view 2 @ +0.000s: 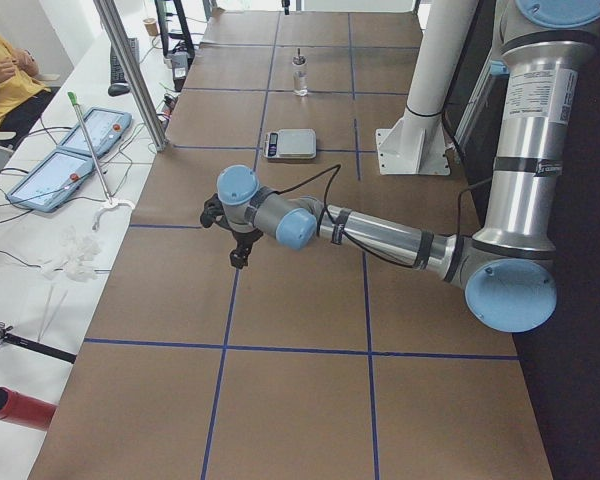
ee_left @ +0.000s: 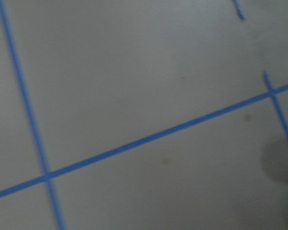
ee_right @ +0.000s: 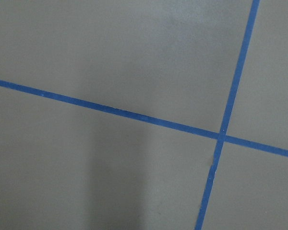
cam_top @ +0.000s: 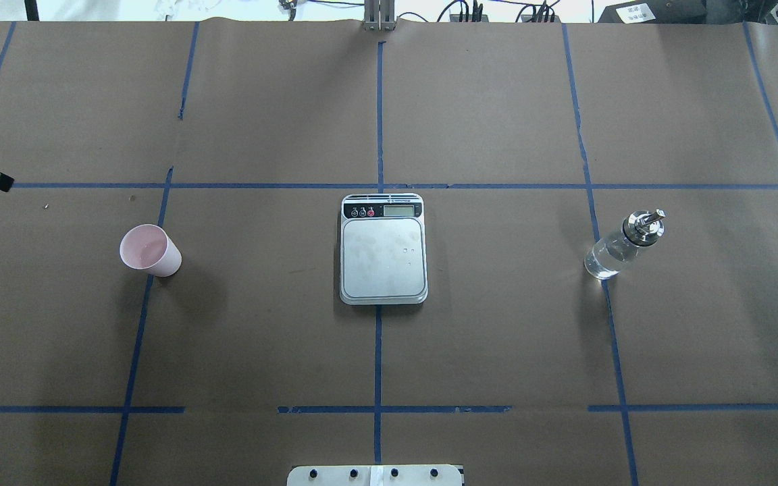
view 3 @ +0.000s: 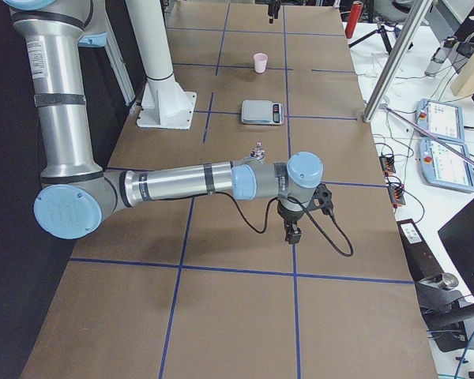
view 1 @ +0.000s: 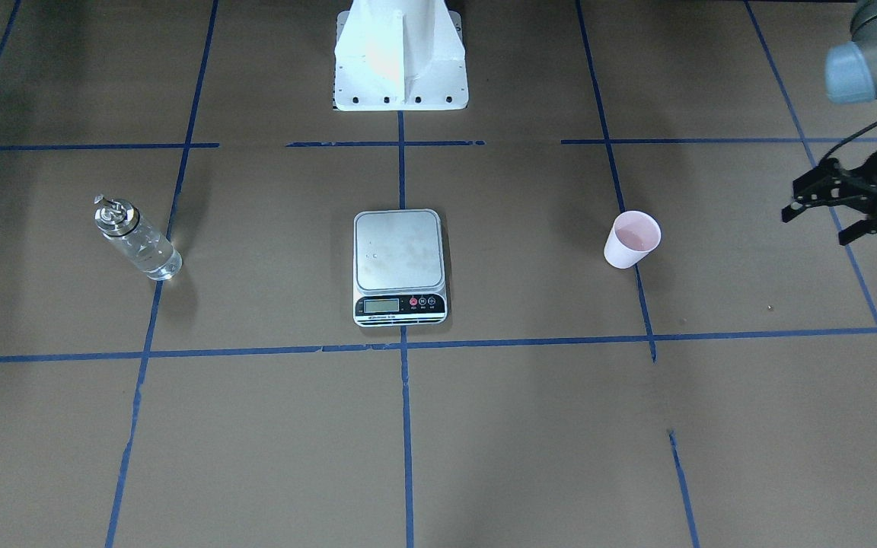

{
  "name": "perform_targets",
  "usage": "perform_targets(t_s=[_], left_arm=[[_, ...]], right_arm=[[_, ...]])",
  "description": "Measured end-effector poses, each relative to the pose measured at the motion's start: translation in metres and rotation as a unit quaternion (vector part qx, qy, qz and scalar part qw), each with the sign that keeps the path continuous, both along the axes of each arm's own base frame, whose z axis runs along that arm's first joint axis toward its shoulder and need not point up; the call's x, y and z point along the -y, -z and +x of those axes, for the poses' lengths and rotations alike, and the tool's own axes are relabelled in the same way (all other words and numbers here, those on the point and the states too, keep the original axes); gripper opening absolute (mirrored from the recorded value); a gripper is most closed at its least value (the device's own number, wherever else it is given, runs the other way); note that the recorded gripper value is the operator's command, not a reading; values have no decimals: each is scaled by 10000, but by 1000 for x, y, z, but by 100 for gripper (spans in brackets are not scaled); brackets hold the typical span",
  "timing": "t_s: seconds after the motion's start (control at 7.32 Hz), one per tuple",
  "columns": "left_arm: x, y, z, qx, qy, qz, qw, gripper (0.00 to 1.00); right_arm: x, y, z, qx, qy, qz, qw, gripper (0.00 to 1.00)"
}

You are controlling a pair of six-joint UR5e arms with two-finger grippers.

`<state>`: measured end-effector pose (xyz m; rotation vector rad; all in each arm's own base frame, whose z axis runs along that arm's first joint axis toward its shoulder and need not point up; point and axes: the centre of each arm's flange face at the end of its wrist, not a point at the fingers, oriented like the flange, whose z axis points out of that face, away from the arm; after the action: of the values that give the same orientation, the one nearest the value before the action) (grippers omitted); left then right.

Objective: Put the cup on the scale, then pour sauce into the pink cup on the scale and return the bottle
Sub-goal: 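Reach the left gripper down to the pink cup and grasp it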

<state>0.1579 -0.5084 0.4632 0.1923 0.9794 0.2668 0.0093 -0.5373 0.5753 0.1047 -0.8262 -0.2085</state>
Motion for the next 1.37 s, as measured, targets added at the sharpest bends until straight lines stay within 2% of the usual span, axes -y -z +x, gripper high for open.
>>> perform_targets(t_s=[0.27, 0.55, 0.82, 0.96, 1.09, 1.23, 1.37], left_arm=[[-11, 35, 84, 48, -90, -249, 9996, 100], [-13, 28, 114, 208, -128, -348, 9991, 100], [-13, 18, 133, 313, -213, -410, 9984, 100], [-16, 13, 144, 351, -301, -443, 9979, 94], [-18, 10, 155, 378, -389, -466, 9974, 20], [-20, 8, 162, 396, -411, -523, 9970, 0], [-21, 8, 166, 404, -379, -601, 9967, 0]], right_arm=[[4, 4, -2, 41, -224, -71, 9997, 100], [6, 2, -7, 101, -385, -182, 9990, 100], [5, -3, -12, 303, -362, -308, 9984, 100], [4, -4, -13, 382, -349, -343, 9981, 100], [4, -5, -14, 414, -340, -366, 9979, 100], [4, -6, -14, 425, -338, -380, 9978, 100], [4, -6, -14, 429, -337, -381, 9978, 100]])
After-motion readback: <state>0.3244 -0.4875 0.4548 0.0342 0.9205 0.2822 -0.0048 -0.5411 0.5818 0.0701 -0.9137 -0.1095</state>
